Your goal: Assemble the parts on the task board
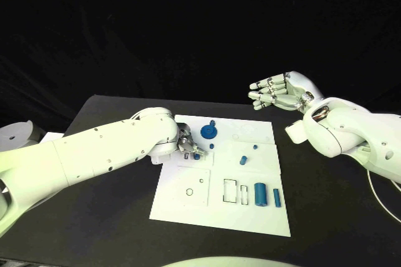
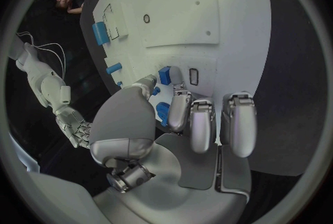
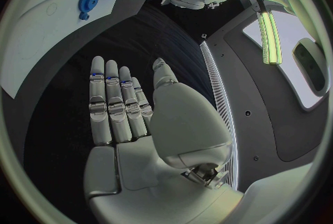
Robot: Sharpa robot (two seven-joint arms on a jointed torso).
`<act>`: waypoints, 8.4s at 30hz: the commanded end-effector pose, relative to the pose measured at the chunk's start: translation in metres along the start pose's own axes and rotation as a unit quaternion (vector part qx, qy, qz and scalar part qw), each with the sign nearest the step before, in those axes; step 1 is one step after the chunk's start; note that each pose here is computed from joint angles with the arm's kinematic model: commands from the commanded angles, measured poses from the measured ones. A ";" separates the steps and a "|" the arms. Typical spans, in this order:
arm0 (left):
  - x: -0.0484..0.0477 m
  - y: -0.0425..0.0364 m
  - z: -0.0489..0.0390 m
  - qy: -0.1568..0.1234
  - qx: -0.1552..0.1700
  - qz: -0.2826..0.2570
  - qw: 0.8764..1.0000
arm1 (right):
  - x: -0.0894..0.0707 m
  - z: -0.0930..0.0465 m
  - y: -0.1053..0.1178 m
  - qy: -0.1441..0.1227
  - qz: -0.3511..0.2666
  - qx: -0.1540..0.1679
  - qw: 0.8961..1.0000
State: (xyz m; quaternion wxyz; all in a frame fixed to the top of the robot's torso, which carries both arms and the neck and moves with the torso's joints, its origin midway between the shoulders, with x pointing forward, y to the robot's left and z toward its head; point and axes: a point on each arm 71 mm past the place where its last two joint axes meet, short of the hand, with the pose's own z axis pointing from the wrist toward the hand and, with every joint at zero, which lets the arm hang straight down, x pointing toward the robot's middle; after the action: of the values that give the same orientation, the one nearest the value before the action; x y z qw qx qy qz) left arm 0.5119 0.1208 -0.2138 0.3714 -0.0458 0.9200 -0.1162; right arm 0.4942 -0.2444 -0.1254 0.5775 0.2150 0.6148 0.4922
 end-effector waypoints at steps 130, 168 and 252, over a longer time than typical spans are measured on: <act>-0.0762 0.0301 0.0148 -0.060 0.014 -0.072 0.996 | 0.012 0.006 -0.008 0.035 0.002 0.017 0.999; -0.0063 0.0422 -0.0172 -0.051 0.030 -0.018 0.998 | 0.017 0.002 -0.012 0.041 0.001 0.011 0.999; -0.0008 0.0382 -0.0022 0.017 -0.038 -0.004 0.999 | 0.018 -0.001 -0.010 0.049 -0.004 0.006 0.999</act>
State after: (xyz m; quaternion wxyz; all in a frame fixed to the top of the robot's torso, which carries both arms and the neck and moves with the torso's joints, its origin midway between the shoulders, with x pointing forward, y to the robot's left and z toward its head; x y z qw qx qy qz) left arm 0.5152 0.1561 -0.2118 0.3743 -0.0679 0.9184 -0.1085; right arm 0.4933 -0.2358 -0.1432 0.5490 0.2027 0.6438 0.4929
